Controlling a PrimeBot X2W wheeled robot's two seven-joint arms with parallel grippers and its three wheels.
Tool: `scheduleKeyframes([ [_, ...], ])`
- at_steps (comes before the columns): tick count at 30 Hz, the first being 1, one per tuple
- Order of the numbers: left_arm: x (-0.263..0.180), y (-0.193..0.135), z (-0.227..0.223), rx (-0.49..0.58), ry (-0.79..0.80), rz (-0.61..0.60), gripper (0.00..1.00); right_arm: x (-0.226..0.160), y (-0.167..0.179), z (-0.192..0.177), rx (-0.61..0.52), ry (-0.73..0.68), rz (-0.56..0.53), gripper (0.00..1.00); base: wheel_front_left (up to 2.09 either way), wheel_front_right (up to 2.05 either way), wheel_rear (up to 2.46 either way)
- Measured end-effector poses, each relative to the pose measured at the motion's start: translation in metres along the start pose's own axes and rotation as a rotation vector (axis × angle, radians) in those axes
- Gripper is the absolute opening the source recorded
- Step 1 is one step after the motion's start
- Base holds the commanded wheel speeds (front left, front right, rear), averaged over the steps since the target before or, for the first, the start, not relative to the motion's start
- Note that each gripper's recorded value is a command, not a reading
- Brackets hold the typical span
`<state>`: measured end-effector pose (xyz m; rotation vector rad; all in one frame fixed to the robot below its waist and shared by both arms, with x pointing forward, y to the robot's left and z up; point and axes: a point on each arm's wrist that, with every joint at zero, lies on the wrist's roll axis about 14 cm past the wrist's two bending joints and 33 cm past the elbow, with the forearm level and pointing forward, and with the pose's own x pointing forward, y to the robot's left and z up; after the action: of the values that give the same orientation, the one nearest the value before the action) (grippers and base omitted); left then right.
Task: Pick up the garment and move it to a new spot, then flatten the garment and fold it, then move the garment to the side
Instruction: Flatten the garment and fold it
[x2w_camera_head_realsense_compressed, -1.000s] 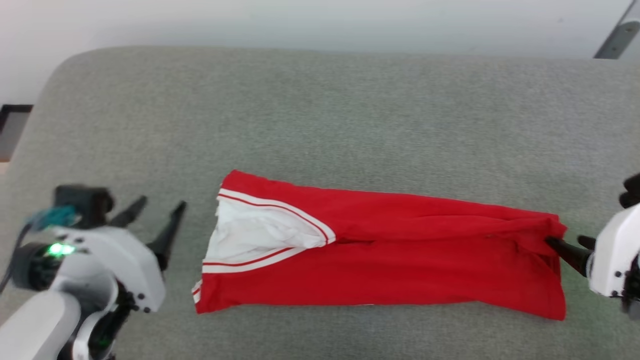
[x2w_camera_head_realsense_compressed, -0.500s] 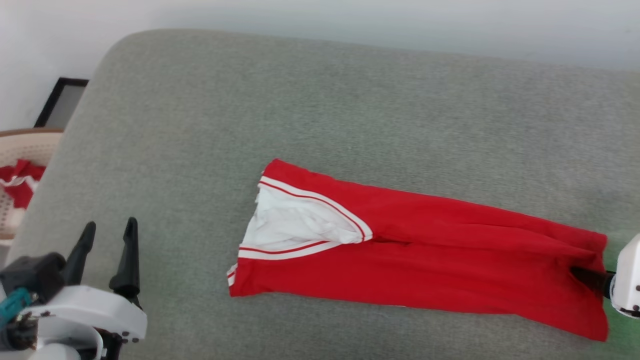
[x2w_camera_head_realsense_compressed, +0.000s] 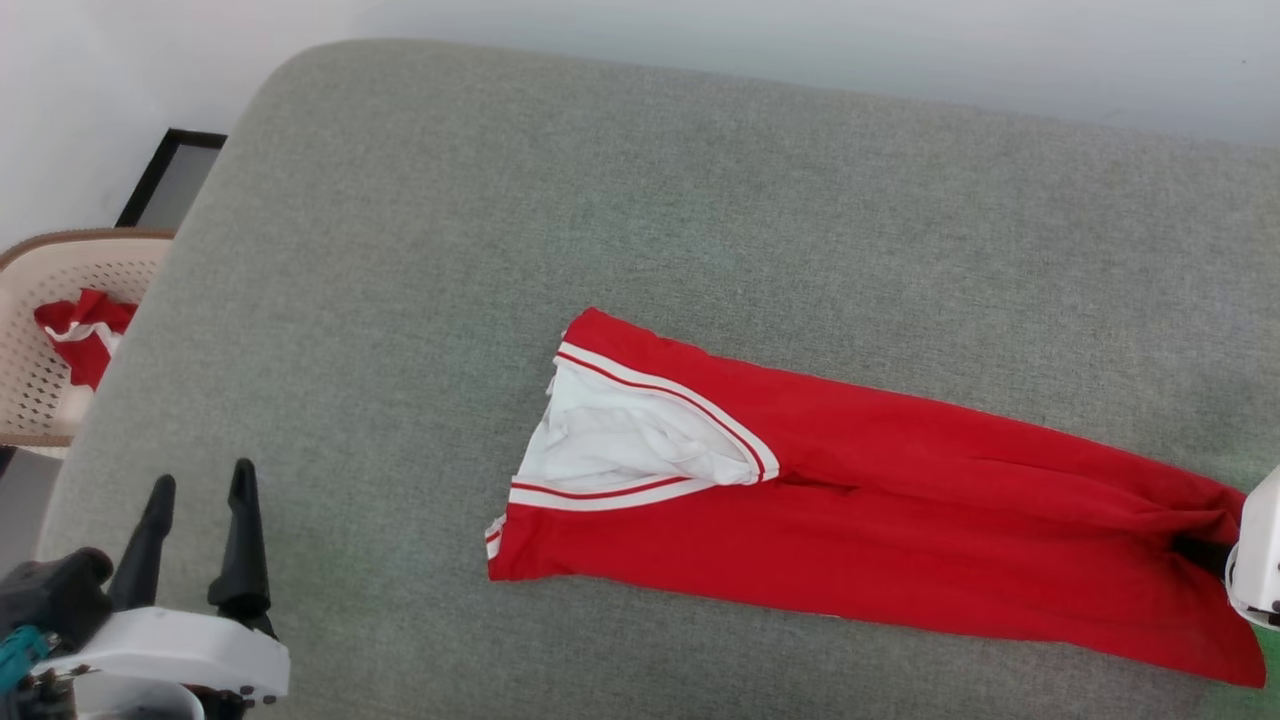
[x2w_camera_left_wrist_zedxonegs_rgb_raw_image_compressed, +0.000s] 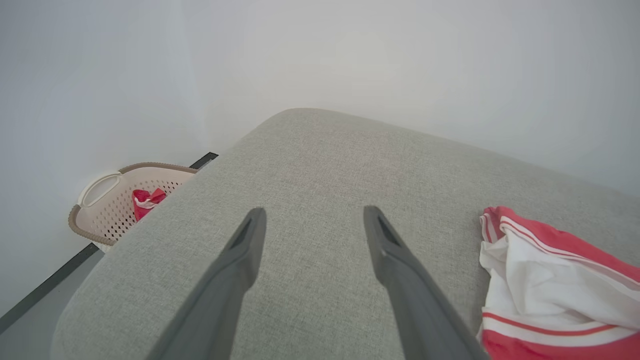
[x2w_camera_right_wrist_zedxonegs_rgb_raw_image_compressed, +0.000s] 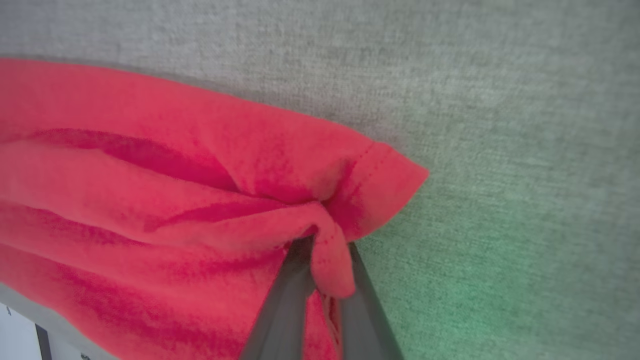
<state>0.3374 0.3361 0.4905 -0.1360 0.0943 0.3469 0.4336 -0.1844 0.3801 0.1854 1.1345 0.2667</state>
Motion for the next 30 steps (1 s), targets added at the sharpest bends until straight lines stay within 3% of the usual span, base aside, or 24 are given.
scheduleKeyframes([
  [9, 0.000, -0.002, 0.000, -0.017, -0.027, -0.004, 1.00, -0.012, -0.013, 0.012, 0.019, -0.066, -0.023, 0.00, 0.00, 0.00, 0.00],
  [17, 0.005, -0.008, 0.003, -0.011, -0.044, -0.025, 1.00, -0.052, -0.085, 0.023, 0.073, -0.139, -0.215, 0.00, 0.00, 0.00, 0.00],
  [22, 0.007, -0.015, 0.000, -0.015, -0.038, -0.045, 1.00, -0.070, -0.111, 0.022, 0.095, -0.160, -0.290, 0.00, 0.00, 0.00, 0.00],
  [26, 0.010, -0.020, -0.002, -0.018, -0.035, -0.063, 1.00, -0.077, -0.108, 0.027, 0.102, -0.191, -0.279, 0.00, 0.00, 0.00, 0.00],
  [30, 0.011, -0.025, -0.001, -0.020, -0.039, -0.078, 1.00, -0.082, -0.083, 0.035, 0.078, -0.231, -0.209, 0.00, 0.00, 0.00, 0.00],
])
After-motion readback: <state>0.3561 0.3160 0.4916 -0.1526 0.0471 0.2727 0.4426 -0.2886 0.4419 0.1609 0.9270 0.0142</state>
